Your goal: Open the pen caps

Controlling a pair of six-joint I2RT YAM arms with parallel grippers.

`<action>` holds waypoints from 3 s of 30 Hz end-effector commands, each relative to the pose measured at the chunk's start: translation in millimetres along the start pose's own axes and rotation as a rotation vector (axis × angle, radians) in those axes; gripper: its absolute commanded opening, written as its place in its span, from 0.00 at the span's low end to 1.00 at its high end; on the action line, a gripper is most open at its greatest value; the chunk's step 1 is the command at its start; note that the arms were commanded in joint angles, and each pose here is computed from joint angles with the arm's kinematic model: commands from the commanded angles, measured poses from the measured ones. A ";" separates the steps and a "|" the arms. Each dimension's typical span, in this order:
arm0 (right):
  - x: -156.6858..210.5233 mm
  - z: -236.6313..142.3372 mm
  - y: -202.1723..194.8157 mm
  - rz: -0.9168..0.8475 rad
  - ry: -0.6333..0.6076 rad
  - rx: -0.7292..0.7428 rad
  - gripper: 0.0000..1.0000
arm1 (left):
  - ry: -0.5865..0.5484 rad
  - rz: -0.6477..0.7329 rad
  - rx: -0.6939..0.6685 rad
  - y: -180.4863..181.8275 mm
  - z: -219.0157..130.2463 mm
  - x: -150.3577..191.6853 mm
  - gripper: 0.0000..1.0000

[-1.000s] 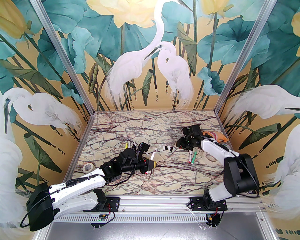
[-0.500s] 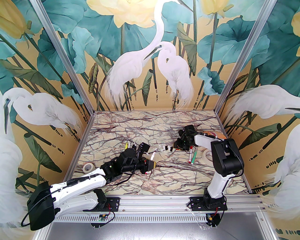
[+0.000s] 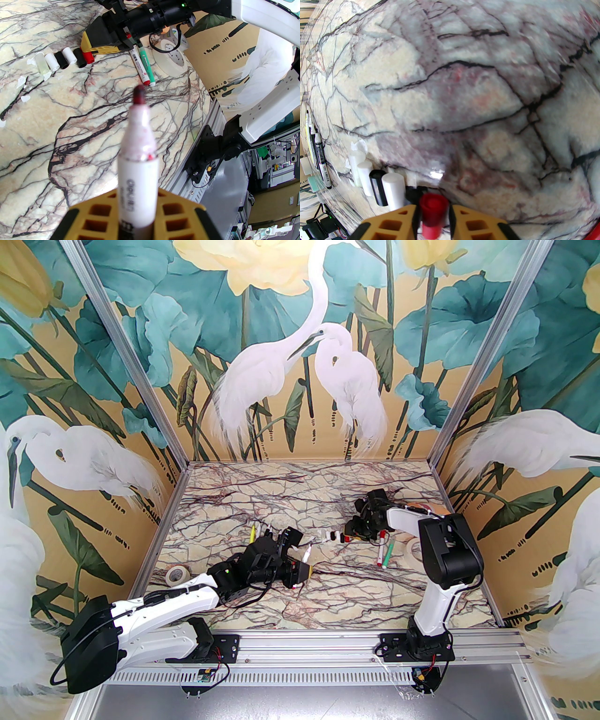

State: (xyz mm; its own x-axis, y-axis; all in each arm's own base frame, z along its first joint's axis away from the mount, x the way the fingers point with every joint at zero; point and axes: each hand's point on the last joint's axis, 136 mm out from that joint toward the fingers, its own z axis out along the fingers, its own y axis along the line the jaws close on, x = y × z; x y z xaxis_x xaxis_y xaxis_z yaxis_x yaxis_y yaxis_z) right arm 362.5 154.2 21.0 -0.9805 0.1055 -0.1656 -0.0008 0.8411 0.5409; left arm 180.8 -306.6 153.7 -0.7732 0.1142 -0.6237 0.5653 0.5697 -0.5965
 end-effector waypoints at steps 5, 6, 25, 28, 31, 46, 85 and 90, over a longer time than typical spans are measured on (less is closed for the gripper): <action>-2.8 -4.2 0.0 -0.016 -0.007 0.029 0.35 | -0.007 0.016 0.009 -5.7 -0.8 -8.8 0.08; -2.6 -6.6 1.7 -0.018 -0.013 0.030 0.36 | -0.006 0.016 0.008 -5.3 -1.0 -8.2 0.08; 40.8 -76.6 57.8 -0.123 -0.230 0.001 0.57 | 0.012 -0.079 -0.402 62.1 8.0 -15.9 0.08; 59.6 -87.1 75.8 -0.173 -0.289 -0.064 0.65 | 0.017 -0.110 -0.459 71.1 17.4 -20.3 0.08; 79.8 -93.4 90.7 -0.231 -0.322 -0.110 0.73 | 0.026 -0.115 -0.505 77.9 27.5 -26.2 0.08; 132.0 -110.2 123.6 -0.369 -0.396 -0.125 0.99 | 0.113 -0.124 -0.767 146.2 54.6 -32.0 0.07; 141.9 -90.7 105.7 -0.336 -0.335 -0.065 0.99 | 0.173 -0.038 -1.056 202.3 33.5 -29.4 0.32; 140.4 -95.3 98.4 -0.315 -0.353 -0.031 0.99 | 0.159 -0.037 -1.057 197.5 24.9 -33.7 0.32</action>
State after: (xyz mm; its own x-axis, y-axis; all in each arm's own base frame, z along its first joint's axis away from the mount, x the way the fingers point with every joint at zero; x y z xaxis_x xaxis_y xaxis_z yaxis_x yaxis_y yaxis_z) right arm 208.2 210.0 135.4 -0.7977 0.0078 -0.6030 -0.3389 0.8213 0.4589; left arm 322.1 -223.2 30.9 -0.8680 0.1366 -0.4774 0.0709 0.9857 0.1530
